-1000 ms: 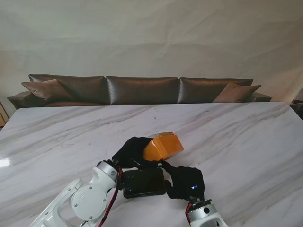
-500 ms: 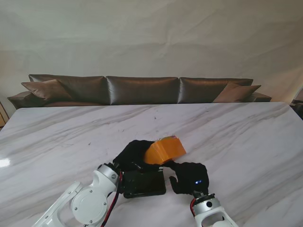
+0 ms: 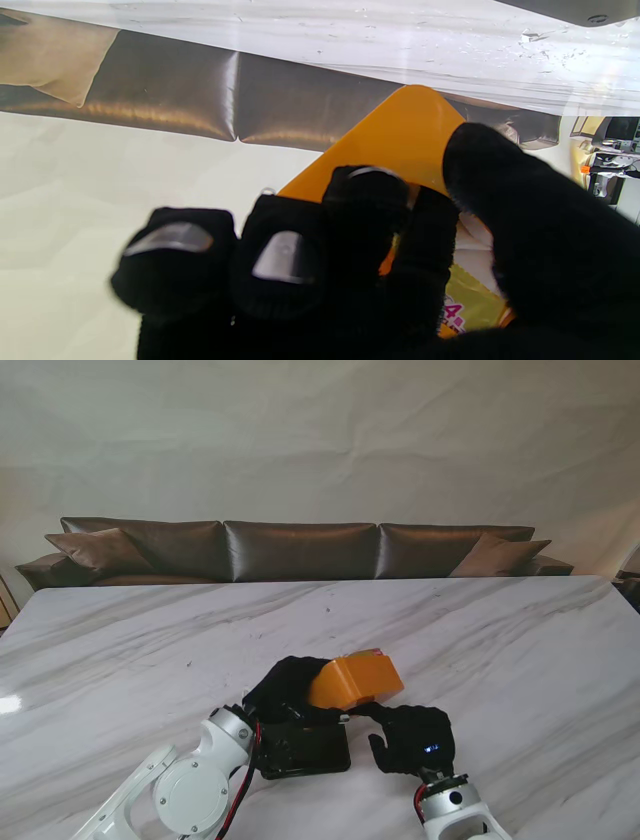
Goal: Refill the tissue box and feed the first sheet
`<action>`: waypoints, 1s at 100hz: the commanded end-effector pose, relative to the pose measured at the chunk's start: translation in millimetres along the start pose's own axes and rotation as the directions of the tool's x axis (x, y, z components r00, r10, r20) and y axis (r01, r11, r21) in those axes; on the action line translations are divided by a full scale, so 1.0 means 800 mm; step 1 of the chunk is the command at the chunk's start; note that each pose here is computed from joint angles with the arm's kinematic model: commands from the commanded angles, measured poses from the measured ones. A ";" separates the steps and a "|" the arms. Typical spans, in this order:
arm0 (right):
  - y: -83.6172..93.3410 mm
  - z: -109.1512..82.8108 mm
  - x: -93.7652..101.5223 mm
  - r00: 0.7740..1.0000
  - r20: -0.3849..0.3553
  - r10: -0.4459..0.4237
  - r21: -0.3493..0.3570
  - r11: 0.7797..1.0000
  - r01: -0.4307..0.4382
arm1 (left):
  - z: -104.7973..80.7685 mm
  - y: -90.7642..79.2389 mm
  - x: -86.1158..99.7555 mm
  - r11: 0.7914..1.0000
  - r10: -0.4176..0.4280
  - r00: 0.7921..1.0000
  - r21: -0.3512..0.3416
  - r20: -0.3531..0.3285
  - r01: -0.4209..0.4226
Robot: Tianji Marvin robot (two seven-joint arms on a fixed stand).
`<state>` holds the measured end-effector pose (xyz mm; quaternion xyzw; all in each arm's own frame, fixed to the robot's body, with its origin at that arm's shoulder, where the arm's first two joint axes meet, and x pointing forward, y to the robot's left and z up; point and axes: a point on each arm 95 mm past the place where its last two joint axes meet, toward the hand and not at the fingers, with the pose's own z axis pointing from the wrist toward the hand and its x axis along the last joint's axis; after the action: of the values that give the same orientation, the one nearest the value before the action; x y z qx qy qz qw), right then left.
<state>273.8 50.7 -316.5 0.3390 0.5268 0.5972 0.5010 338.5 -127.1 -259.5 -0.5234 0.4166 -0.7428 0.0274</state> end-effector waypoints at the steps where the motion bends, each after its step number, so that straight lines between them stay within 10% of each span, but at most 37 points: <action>1: -0.001 -0.007 -0.003 1.000 0.002 -0.014 0.025 1.000 0.014 | 0.002 -0.007 -0.002 1.000 0.013 1.000 0.008 0.007 -0.013; 50: 0.014 -0.012 -0.010 0.999 0.046 -0.015 -0.004 1.000 0.015 | 0.003 -0.005 -0.005 1.000 0.012 1.000 0.008 0.008 -0.012; 60: 0.010 -0.016 -0.006 0.993 0.082 0.091 0.005 0.996 -0.092 | 0.004 -0.005 -0.007 1.000 0.009 1.000 0.013 0.007 -0.009; 74: 0.000 -0.025 0.013 0.902 0.198 0.383 0.001 0.921 -0.391 | 0.004 -0.004 -0.008 1.000 0.007 1.000 0.020 0.004 -0.007; 100: -0.012 -0.033 0.038 0.719 0.309 0.622 -0.029 0.762 -0.647 | 0.003 -0.005 -0.007 1.000 0.008 1.000 0.025 0.002 -0.008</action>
<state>250.4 64.2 -329.5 0.5927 0.3203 0.6531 0.3460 345.9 -121.7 -262.5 -0.5235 0.4097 -0.7459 0.0418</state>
